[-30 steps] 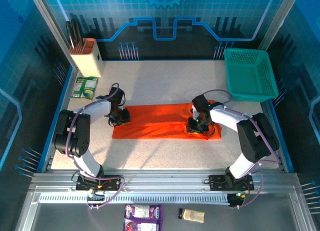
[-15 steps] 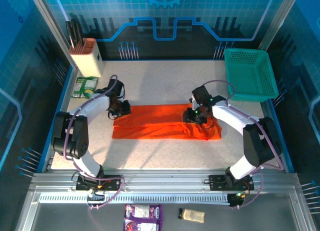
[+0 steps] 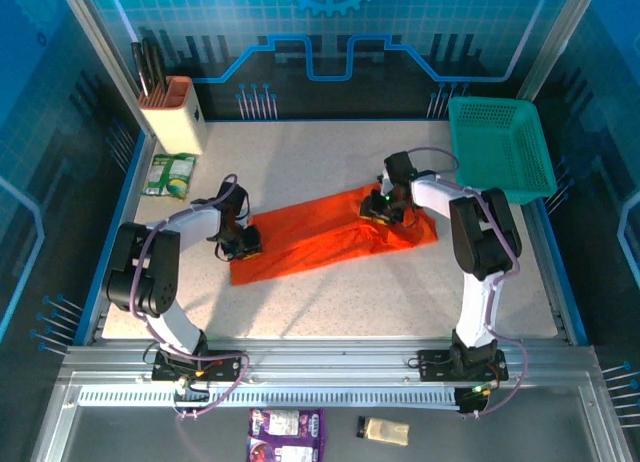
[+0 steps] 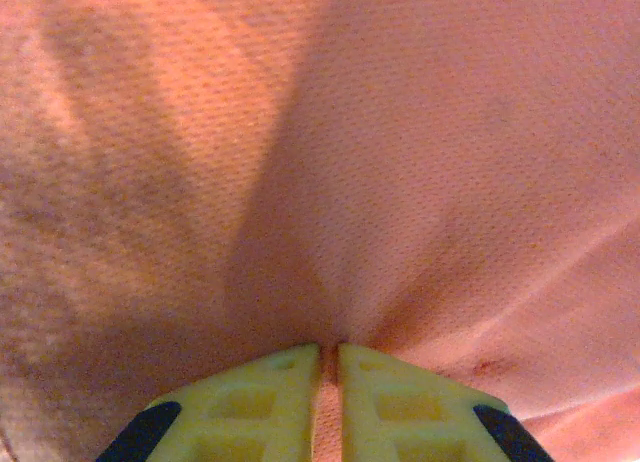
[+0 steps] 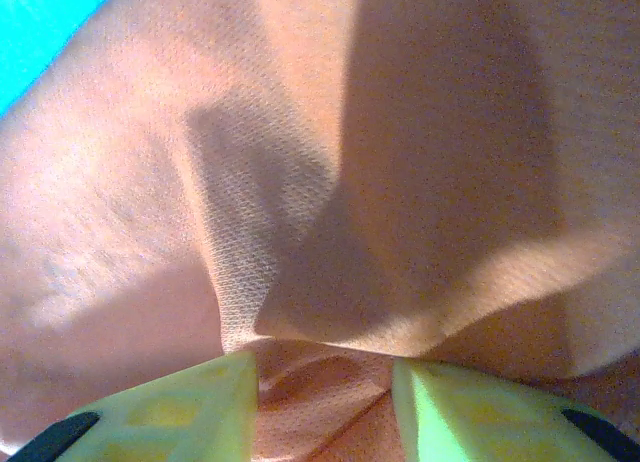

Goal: Fold the inside-out t-shirt

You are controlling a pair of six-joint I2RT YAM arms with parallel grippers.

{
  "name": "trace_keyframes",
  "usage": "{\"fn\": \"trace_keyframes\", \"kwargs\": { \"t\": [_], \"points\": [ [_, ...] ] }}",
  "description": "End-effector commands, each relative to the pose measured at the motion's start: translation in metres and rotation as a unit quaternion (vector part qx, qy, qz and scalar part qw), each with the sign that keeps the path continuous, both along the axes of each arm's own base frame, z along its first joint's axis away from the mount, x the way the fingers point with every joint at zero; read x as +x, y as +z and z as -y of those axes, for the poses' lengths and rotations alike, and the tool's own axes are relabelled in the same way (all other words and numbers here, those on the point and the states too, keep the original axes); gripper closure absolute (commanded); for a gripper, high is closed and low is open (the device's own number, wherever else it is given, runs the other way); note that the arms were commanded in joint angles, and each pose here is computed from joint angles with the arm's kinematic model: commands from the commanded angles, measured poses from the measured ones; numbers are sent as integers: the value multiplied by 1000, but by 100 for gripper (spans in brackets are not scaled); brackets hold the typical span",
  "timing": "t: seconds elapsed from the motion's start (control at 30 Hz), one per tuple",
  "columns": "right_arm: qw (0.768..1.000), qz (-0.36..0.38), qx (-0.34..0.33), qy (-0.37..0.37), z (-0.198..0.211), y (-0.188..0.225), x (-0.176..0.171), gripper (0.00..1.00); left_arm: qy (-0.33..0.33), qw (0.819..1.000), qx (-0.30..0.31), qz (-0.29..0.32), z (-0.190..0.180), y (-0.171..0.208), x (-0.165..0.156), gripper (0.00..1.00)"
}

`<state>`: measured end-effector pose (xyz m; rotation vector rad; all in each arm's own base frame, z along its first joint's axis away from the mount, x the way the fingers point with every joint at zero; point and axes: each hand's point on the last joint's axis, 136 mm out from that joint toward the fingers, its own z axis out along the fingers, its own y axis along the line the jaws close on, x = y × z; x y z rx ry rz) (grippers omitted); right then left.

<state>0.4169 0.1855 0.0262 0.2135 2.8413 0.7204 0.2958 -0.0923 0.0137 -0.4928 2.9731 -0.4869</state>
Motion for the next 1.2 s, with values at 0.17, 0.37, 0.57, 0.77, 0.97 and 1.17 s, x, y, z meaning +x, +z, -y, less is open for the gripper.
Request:
{"fn": "trace_keyframes", "kwargs": {
  "t": [0.17, 0.37, 0.57, 0.77, 0.97, 1.17],
  "points": [
    [996, 45, 58, 39, -33, -12, 79, 57, 11, 997, -52, -49, 36, -9, -53, 84],
    [990, 64, 112, 59, -62, -19, 121, 54, 2, 995, -81, -63, 81, -9, -75, 81],
    [981, 84, 154, 78, -79, 5, 142, 52, -32, 990, -123, -60, 140, 3, -84, 80],
    [977, 111, 162, 78, -78, 71, 132, 51, -71, 984, -164, -15, 177, 46, -74, 78],
    [977, 104, 174, 67, -78, 103, 107, 50, -85, 992, -96, 7, 148, 62, -68, 76],
    [973, 72, 211, 63, -99, 88, 87, 50, -58, 998, -34, -16, 88, 37, -66, 80]
  ]
}}
